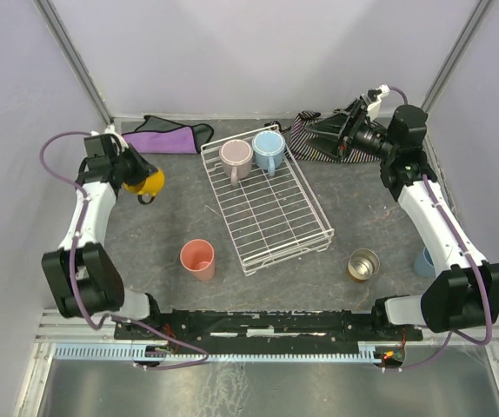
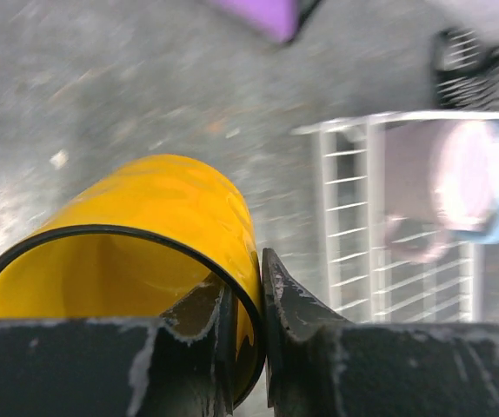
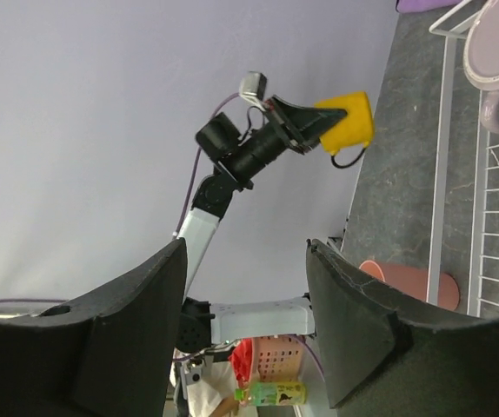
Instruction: Load the cups into the dish rack
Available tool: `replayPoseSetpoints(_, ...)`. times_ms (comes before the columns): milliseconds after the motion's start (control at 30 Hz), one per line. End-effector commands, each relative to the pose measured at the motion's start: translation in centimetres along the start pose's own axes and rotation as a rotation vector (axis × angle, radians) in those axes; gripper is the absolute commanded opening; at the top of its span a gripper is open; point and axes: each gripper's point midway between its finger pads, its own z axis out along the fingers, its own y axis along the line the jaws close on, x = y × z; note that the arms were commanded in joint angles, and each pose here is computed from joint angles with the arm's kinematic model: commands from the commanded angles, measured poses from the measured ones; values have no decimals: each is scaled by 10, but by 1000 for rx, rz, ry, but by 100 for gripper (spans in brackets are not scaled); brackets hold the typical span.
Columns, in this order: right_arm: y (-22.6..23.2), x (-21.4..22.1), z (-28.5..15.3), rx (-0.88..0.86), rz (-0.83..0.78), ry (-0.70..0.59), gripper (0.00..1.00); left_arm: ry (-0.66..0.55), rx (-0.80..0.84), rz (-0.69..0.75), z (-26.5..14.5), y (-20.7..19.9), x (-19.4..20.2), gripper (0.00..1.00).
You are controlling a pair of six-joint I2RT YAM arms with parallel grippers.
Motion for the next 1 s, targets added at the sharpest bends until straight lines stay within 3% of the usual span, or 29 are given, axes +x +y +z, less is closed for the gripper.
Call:
replayPoseSetpoints(0, 39, 9, 3, -118, -133, 41, 65, -224, 399, -46, -60, -96, -62, 3)
replayPoseSetpoints(233, 66, 36, 16, -206, -183, 125, 66, -359, 771, -137, -125, -164, -96, 3)
replayPoseSetpoints(500, 87, 81, 34, -350, -300, 258, 66, -342, 1076, -228, -197, -249, -107, 3)
replayPoseSetpoints(633, 92, 107, 46, -452, -289, 333, 67, -338, 1177, -268, -223, -281, -101, 3)
replayPoseSetpoints(867, 69, 118, 62, -395, -236, 329, 67, -419, 1245, -252, -252, -309, -92, 3)
replayPoseSetpoints(967, 63, 126, 69, -387, -245, 362, 67, -425, 1344, -310, -265, -316, -85, 3)
